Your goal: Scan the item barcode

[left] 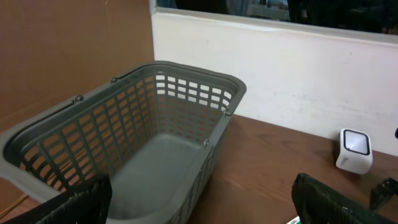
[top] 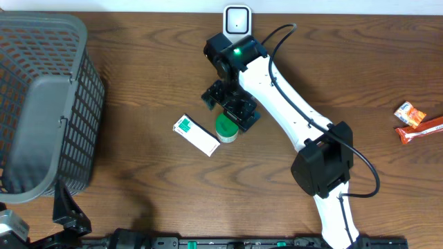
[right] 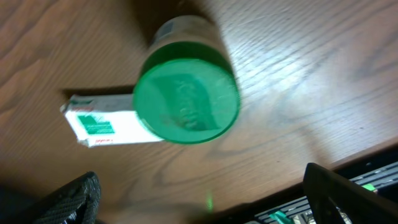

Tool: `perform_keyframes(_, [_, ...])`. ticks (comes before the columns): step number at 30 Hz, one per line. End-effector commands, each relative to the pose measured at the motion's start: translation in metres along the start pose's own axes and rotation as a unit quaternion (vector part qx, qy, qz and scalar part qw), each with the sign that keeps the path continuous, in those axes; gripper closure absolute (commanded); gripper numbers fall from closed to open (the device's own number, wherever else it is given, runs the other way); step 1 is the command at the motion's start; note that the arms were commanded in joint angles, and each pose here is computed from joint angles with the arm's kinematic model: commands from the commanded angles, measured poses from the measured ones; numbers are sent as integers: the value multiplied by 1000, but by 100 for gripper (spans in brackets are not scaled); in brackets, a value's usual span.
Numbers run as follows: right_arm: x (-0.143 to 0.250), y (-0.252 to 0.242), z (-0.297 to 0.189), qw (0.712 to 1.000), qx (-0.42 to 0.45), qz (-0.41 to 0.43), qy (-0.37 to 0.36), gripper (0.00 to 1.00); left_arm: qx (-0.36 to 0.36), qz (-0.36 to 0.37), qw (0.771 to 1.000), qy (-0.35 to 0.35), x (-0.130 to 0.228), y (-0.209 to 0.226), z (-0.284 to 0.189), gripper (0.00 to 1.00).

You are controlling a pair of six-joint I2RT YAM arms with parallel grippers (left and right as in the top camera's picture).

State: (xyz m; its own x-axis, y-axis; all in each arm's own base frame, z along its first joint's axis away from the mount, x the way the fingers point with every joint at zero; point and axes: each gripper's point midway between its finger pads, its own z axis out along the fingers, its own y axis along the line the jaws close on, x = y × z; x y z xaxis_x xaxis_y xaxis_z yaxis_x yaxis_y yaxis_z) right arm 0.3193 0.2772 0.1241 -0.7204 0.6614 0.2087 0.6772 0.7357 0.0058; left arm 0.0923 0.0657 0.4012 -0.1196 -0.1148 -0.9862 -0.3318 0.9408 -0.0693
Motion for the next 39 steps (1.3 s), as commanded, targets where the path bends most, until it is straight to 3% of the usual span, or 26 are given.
perform_keyframes(1, [4,-3,-3,999,5,16,-38,1,-5,-5,1000,-1,-1,1,0,7])
perform_keyframes(8, [-1,1,-2,994,5,11,-106,1,-5,-5,1000,-1,-1,1,0,7])
perform_keyframes(29, [-18,-7,67,993,25,21,-113,1,-5,-5,1000,-1,-1,1,0,7])
perform_keyframes(33, [-21,-10,82,993,28,16,-113,22,-5,-5,1000,-1,-1,1,0,7])
perform_keyframes(39, [-25,-9,80,991,34,-53,-118,26,-5,-4,1000,-1,-1,1,0,7])
